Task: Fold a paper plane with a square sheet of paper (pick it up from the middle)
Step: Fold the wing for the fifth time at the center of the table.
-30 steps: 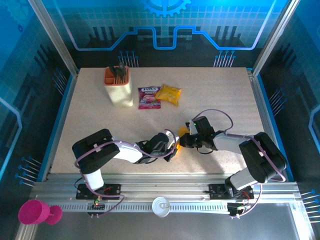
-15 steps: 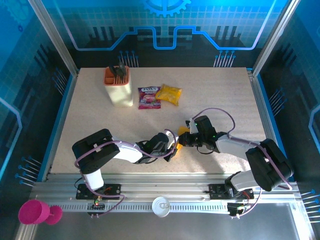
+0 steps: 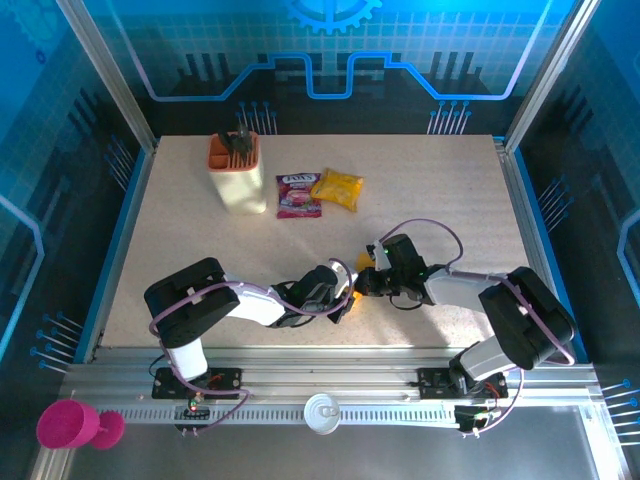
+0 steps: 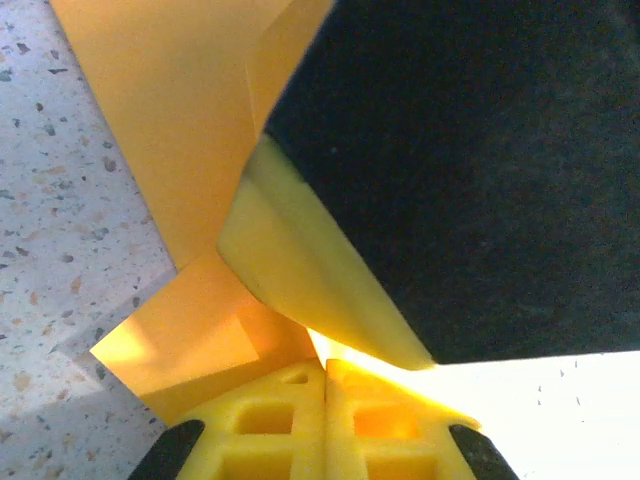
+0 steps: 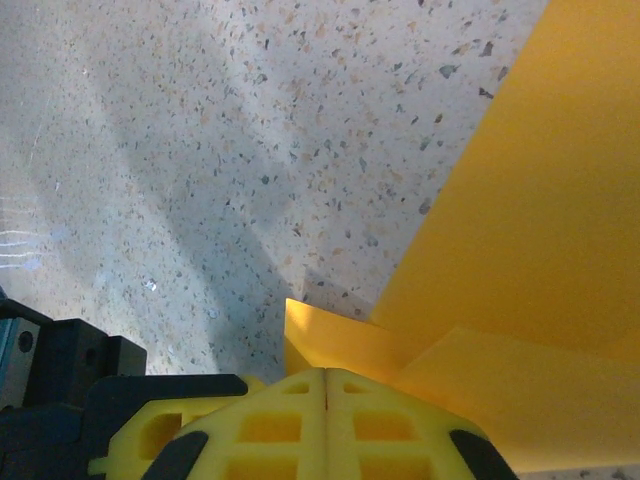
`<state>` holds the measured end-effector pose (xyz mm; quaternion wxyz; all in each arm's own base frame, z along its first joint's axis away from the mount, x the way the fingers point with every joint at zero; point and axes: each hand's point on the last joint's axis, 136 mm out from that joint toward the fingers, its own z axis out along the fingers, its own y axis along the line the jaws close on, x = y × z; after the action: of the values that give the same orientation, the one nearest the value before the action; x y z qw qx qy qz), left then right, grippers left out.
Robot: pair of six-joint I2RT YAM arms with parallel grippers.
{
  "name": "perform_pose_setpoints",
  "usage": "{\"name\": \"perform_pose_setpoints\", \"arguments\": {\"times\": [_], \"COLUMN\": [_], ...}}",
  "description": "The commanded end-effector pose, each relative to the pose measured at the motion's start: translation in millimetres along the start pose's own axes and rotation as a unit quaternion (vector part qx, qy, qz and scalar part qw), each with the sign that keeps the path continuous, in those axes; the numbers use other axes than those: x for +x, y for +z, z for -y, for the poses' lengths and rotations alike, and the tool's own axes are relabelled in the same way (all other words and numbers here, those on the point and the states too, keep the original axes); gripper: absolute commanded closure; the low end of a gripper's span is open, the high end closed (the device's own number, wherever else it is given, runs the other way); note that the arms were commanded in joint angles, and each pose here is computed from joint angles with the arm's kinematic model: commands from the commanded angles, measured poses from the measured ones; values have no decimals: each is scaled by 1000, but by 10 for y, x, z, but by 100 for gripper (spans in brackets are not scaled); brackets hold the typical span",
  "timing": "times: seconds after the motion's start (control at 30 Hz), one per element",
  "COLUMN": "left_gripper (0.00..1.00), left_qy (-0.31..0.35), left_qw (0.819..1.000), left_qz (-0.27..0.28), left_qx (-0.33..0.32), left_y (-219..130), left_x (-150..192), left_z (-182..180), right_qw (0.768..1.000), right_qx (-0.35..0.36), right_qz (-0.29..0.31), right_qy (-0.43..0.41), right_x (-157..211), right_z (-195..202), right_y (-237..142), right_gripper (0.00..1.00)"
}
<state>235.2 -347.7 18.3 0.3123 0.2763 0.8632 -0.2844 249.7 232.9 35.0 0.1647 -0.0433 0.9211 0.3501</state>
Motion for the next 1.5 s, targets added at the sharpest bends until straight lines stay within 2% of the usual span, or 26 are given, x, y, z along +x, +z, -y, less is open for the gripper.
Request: {"name": "perform_pose_setpoints", "arguments": {"times": [0.0, 0.47, 0.73, 0.83, 0.93, 1.03, 1.1, 1.17, 1.2, 1.47], "left_gripper": [100, 100, 99, 91, 72, 65, 68, 91, 100, 100], "left_qy": [-3, -4, -11, -14, -17, -16, -10, -4, 0, 6], "left_qw": [1000, 1000, 1000, 1000, 999, 998, 998, 998, 998, 997], "left_qz": [-21, -20, 4, 20, 41, 55, 51, 45, 43, 6], "left_qx": [-9, -6, 10, 20, 26, 33, 41, 47, 49, 72], "left_y": [-10, -13, -117, -196, -304, -403, -421, -413, -402, -281], "left_x": [115, 118, -53, -167, -302, -423, -463, -474, -472, -324], "left_z": [-72, -64, 33, 93, 142, 199, 250, 284, 291, 352], "right_qw": [1000, 999, 997, 997, 997, 996, 996, 996, 996, 996], "right_qx": [19, 41, 54, 56, 60, 63, 62, 63, 63, 65], "right_qz": [-11, -26, -42, -46, -49, -51, -54, -55, -56, -60], "right_qy": [3, 12, 21, 23, 24, 26, 27, 28, 28, 31], "right_x": [82, 191, 315, 346, 369, 391, 408, 412, 415, 438], "right_z": [84, 253, 407, 441, 470, 499, 509, 519, 521, 551], "right_y": [62, 150, 227, 237, 240, 243, 251, 262, 266, 282], "right_gripper": [100, 100, 100, 100, 100, 100, 100, 100, 100, 100]}}
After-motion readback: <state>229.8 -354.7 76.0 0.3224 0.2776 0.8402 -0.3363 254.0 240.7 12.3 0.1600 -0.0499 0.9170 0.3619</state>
